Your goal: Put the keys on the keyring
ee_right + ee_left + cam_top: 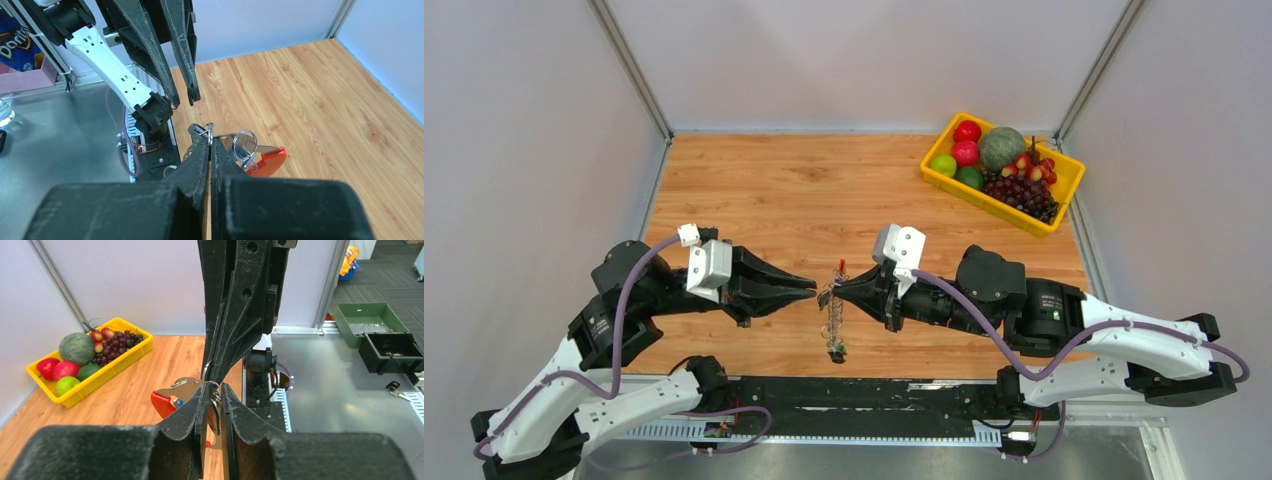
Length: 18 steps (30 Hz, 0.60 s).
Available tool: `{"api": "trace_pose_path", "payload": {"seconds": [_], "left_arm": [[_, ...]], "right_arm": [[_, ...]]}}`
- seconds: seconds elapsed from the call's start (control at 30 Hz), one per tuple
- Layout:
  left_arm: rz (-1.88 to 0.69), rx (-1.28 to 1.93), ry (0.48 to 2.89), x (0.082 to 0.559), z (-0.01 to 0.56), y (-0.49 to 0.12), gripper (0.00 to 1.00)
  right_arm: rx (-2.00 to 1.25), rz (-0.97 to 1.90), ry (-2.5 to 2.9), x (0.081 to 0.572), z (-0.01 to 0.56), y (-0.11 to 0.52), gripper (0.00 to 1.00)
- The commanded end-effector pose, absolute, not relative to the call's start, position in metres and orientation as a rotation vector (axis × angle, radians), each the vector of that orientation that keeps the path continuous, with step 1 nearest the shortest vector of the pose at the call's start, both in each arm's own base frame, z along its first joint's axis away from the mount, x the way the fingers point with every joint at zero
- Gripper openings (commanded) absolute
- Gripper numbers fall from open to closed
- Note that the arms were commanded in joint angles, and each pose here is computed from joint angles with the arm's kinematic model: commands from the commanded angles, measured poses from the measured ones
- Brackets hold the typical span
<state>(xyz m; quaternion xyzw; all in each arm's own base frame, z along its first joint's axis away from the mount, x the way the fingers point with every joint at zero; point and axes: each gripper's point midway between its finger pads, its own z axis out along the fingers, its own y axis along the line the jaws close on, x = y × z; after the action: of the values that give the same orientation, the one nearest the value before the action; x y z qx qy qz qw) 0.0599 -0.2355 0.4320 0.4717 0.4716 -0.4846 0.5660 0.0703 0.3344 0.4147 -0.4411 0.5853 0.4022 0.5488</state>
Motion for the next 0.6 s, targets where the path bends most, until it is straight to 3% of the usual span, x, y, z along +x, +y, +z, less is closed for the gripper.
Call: {"api": "trace_pose_path", "payload": {"seconds": [0.0,0.57], "left_arm": [[-1.168,1.108,1.072,0.059,0.438,-0.241,0.21],[-1.197,1.124,1.100,0.067,0.426,-0.258,0.19]], "right_arm": [[-0.970,1.016,1.304,0.066,0.448,0.329,0.00],[-0.968,1.028,1.287,0.062,0.452,0.325,0.00]]}}
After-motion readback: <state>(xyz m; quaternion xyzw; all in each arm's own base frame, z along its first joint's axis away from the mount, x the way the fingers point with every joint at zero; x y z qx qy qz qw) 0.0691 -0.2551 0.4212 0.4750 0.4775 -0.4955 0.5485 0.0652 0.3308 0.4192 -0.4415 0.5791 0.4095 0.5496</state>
